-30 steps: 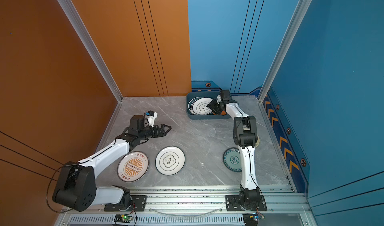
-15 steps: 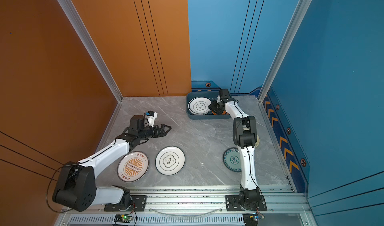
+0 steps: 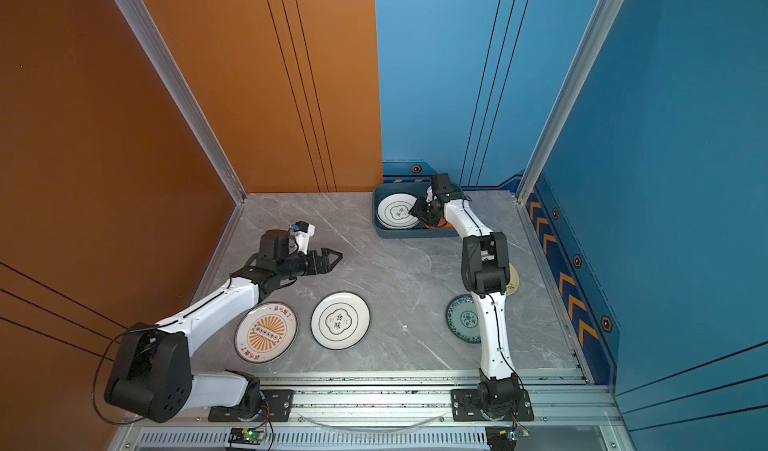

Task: Place the plates into the plastic bin on the countertop
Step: 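Withdraw the right gripper from the bin toward the second white character plate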

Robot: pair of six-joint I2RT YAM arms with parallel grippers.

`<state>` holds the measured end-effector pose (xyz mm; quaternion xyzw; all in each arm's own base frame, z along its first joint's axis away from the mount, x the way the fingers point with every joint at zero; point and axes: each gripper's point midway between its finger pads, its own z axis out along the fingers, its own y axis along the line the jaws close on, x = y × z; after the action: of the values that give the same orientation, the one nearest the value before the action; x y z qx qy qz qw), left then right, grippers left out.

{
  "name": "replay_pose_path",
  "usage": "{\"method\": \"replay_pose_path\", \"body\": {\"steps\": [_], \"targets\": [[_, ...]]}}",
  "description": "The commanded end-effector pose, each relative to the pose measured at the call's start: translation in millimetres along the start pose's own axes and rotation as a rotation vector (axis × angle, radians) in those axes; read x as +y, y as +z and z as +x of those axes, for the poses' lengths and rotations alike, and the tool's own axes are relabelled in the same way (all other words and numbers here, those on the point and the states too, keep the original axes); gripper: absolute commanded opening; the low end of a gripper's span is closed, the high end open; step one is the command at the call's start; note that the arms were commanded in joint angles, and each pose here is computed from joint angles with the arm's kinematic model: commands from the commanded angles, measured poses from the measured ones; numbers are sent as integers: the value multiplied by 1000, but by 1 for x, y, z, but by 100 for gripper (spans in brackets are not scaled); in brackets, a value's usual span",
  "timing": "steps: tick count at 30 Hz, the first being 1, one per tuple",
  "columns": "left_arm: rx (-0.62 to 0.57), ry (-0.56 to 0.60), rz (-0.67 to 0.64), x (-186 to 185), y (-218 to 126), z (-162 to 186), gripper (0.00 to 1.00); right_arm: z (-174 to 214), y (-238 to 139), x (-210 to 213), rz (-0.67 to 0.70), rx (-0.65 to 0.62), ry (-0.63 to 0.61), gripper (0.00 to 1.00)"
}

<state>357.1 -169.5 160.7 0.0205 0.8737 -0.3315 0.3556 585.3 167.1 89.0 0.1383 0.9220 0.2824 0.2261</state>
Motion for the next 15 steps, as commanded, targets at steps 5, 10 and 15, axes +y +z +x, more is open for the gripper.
{"method": "replay_pose_path", "body": {"steps": [5, 10, 15], "targets": [[-45, 22, -47, 2, -14, -7, 98, 4, -112, 72, -129, -138, -144, 50], [-57, 17, -47, 4, -16, -8, 98, 89, -145, 84, -176, -17, -241, 51], [-77, 18, -41, 3, -17, -11, 98, 181, -161, 74, -223, 120, -262, 52]]}}
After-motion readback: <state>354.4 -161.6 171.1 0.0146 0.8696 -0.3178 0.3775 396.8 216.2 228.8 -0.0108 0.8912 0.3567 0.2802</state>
